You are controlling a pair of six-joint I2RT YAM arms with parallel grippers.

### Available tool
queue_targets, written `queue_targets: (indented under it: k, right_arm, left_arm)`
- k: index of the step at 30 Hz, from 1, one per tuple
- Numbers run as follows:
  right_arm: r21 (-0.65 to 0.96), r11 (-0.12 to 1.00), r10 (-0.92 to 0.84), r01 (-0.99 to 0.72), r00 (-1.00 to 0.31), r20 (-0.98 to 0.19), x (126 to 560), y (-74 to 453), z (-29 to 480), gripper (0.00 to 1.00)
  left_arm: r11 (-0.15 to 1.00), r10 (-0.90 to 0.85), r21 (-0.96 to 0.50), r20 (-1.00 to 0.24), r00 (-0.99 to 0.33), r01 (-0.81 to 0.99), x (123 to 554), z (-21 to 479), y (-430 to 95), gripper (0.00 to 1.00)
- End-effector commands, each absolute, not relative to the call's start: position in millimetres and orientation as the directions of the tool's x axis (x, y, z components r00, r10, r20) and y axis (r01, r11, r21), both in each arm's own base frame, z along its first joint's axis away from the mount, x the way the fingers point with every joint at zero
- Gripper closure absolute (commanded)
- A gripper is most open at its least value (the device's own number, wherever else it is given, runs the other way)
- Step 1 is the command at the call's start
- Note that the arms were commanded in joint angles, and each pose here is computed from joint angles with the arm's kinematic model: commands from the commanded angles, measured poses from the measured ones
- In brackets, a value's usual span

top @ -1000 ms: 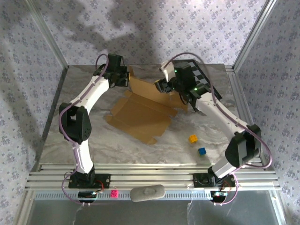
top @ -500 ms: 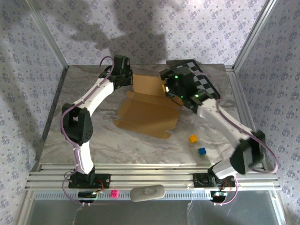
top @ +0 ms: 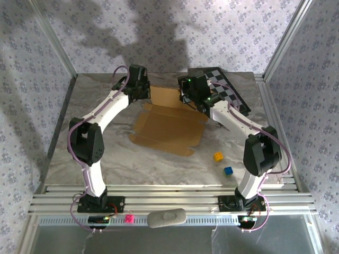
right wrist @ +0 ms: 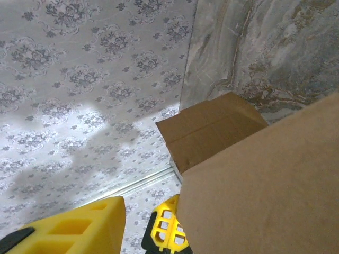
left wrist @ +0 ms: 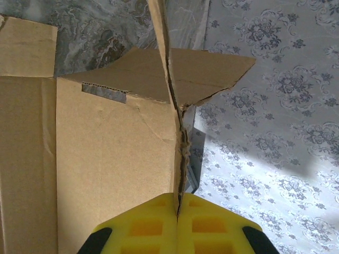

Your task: Fold the paper box

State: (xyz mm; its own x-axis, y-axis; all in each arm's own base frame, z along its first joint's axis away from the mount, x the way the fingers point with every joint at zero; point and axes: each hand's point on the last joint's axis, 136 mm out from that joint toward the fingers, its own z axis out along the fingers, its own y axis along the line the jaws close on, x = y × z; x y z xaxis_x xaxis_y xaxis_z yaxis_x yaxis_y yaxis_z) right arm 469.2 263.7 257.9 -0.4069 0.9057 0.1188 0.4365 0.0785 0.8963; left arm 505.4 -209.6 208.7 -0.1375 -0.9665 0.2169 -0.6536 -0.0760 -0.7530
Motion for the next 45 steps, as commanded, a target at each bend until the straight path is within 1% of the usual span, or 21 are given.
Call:
queue_targets:
  k: [1, 3, 6, 7, 9, 10, 11, 13, 14, 15, 16, 19, 20, 23, 27, 29, 31, 34, 36, 41, 45]
  right_arm:
    - [0.899, 0.066, 0.908, 0.432, -0.399, 0.125, 481, 269, 257, 0.55]
    - [0.896, 0.076, 0.907, 0.437, -0.404, 0.12, 483, 271, 255, 0.58]
    - [0.884, 0.098, 0.904, 0.458, -0.413, 0.113, 484, 271, 252, 0.66]
    - [0.878, 0.105, 0.903, 0.467, -0.414, 0.112, 485, 269, 250, 0.72]
    - [0.873, 0.119, 0.904, 0.474, -0.415, 0.102, 486, 266, 247, 0.88]
    - [0.872, 0.127, 0.904, 0.472, -0.417, 0.094, 487, 263, 248, 0.97]
    - [0.872, 0.137, 0.902, 0.47, -0.424, 0.087, 489, 260, 249, 1.0]
    - [0.874, 0.148, 0.887, 0.464, -0.452, 0.09, 490, 256, 254, 1.0]
    - [0.88, 0.155, 0.871, 0.449, -0.482, 0.093, 490, 257, 257, 1.0]
    - [0.886, 0.165, 0.855, 0.433, -0.511, 0.091, 490, 257, 262, 1.0]
    - [0.893, 0.184, 0.829, 0.412, -0.553, 0.084, 488, 259, 267, 1.0]
    - [0.904, 0.223, 0.716, 0.365, -0.691, 0.102, 477, 268, 279, 1.0]
    - [0.909, 0.223, 0.681, 0.352, -0.724, 0.113, 472, 269, 282, 1.0]
    - [0.923, 0.224, 0.61, 0.314, -0.784, 0.118, 455, 268, 292, 1.0]
    - [0.921, 0.234, 0.546, 0.31, -0.826, 0.139, 432, 263, 299, 1.0]
    - [0.912, 0.247, 0.528, 0.327, -0.835, 0.157, 428, 261, 291, 1.0]
    - [0.908, 0.244, 0.539, 0.34, -0.826, 0.165, 433, 260, 281, 1.0]
    - [0.914, 0.196, 0.544, 0.354, -0.815, 0.199, 454, 269, 270, 1.0]
    - [0.917, 0.195, 0.545, 0.347, -0.816, 0.193, 469, 274, 268, 1.0]
    - [0.926, 0.179, 0.547, 0.333, -0.816, 0.188, 496, 282, 267, 1.0]
    - [0.926, 0.168, 0.544, 0.337, -0.815, 0.198, 507, 286, 263, 1.0]
  left_arm:
    - [-0.078, -0.963, -0.764, 0.224, -0.15, -0.64, 498, 222, -213, 1.0]
    - [-0.074, -0.962, -0.765, 0.223, -0.155, -0.64, 497, 223, -214, 1.0]
    - [-0.069, -0.961, -0.769, 0.221, -0.163, -0.635, 497, 225, -215, 1.0]
    - [-0.065, -0.961, -0.773, 0.219, -0.169, -0.631, 497, 227, -216, 1.0]
    - [-0.054, -0.958, -0.786, 0.214, -0.189, -0.615, 498, 234, -216, 1.0]
    - [-0.041, -0.956, -0.794, 0.208, -0.208, -0.607, 497, 239, -217, 0.98]
    - [-0.016, -0.955, -0.804, 0.189, -0.23, -0.594, 495, 246, -217, 0.79]
    - [0.054, -0.958, -0.821, 0.118, -0.261, -0.569, 488, 264, -206, 0.45]
    - [0.099, -0.96, -0.824, 0.069, -0.272, -0.558, 481, 275, -196, 0.32]
    - [0.131, -0.961, -0.823, 0.031, -0.273, -0.553, 475, 283, -185, 0.24]
    - [0.178, -0.961, -0.823, -0.028, -0.275, -0.539, 467, 293, -171, 0.22]
    - [0.296, -0.95, -0.809, -0.191, -0.248, -0.508, 446, 321, -124, 0.21]
    - [0.338, -0.939, -0.796, -0.251, -0.234, -0.502, 439, 329, -107, 0.21]
    - [0.42, -0.907, -0.755, -0.361, -0.215, -0.504, 423, 339, -68, 0.22]
    - [0.484, -0.874, -0.708, -0.421, -0.243, -0.515, 409, 331, -39, 0.29]
    - [0.543, -0.84, -0.711, -0.455, -0.296, -0.446, 416, 333, -43, 0.33]
    - [0.557, -0.825, -0.718, -0.42, -0.38, -0.416, 423, 320, -57, 0.34]
    - [0.51, -0.812, -0.77, -0.283, -0.51, -0.384, 434, 299, -92, 0.35]
    - [0.506, -0.791, -0.777, -0.244, -0.562, -0.374, 437, 291, -113, 0.37]
    - [0.491, -0.783, -0.76, -0.171, -0.598, -0.426, 430, 266, -132, 0.39]
    - [0.481, -0.771, -0.742, -0.105, -0.628, -0.466, 428, 244, -140, 0.39]
